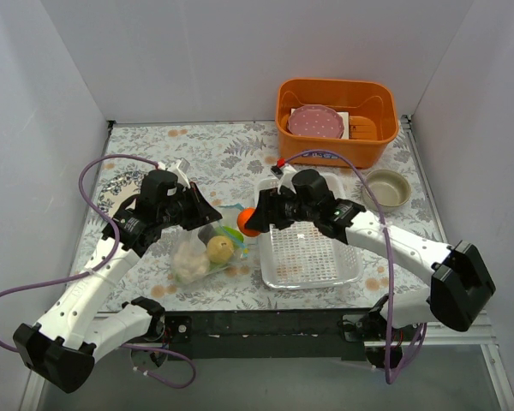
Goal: Place the food in the zip-top bag and seal the zipper
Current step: Pick up the fake fruit from the bin, then place the fake fruit in the zipper food storage bag.
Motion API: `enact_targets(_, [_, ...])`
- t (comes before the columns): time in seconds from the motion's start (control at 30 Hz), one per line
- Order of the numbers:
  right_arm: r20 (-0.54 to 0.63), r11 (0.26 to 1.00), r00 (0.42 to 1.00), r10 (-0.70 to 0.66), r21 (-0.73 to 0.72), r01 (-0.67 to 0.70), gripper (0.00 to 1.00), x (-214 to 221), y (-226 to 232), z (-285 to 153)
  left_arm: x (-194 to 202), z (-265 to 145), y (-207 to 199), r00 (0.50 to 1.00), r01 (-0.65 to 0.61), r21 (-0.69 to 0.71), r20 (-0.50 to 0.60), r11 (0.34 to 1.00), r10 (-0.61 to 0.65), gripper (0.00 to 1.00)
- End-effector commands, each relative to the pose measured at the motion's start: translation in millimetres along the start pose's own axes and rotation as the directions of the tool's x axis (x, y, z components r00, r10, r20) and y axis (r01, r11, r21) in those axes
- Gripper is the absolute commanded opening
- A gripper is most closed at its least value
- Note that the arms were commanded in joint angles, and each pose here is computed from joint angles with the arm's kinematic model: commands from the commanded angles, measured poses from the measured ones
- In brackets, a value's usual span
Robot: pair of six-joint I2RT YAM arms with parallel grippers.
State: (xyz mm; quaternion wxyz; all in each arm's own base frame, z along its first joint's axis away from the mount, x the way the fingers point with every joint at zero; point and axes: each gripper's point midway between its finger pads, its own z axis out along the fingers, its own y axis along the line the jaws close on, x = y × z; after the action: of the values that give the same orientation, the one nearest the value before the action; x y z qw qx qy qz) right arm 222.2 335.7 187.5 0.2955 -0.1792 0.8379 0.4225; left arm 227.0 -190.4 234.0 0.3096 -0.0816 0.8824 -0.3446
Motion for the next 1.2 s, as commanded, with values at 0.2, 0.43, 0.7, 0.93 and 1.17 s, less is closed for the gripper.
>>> enact_targets(0.2, [0.051, 0.976, 0.999, -0.009, -0.218, 0.020, 0.55, -20.3, 43.1, 48.2, -7.3, -12.4, -18.7, 1.000, -0.009, 0.073, 0.028, 0.997, 0.007, 0.00])
enact_targets(0.43, [0.023, 0.964, 0.999, -0.038, -0.261, 0.043, 0.56, -21.6, 48.6, 68.4, -6.9, -16.9, -14.5, 0.999, -0.014, 0.055, 0.040, 0.998, 0.012, 0.00])
enact_targets(0.7, [-0.051, 0.937, 0.996, -0.076, -0.345, 0.054, 0.65, -5.8, 68.3, 87.6, -11.3, -19.9, -19.8, 0.998, -0.010, 0.069, 0.055, 0.998, 0.007, 0.00])
enact_targets(0.93, [-0.118, 0.909, 0.987, -0.106, -0.414, 0.048, 0.73, 15.3, 77.3, 86.3, -18.5, -25.6, -22.3, 0.995, -0.013, 0.070, 0.096, 0.997, 0.006, 0.00])
enact_targets(1.17, [-0.105, 0.912, 0.987, -0.120, -0.404, 0.068, 0.86, 14.4, 78.0, 76.7, -20.2, -25.0, -22.7, 0.995, -0.010, 0.069, 0.101, 0.998, 0.003, 0.00])
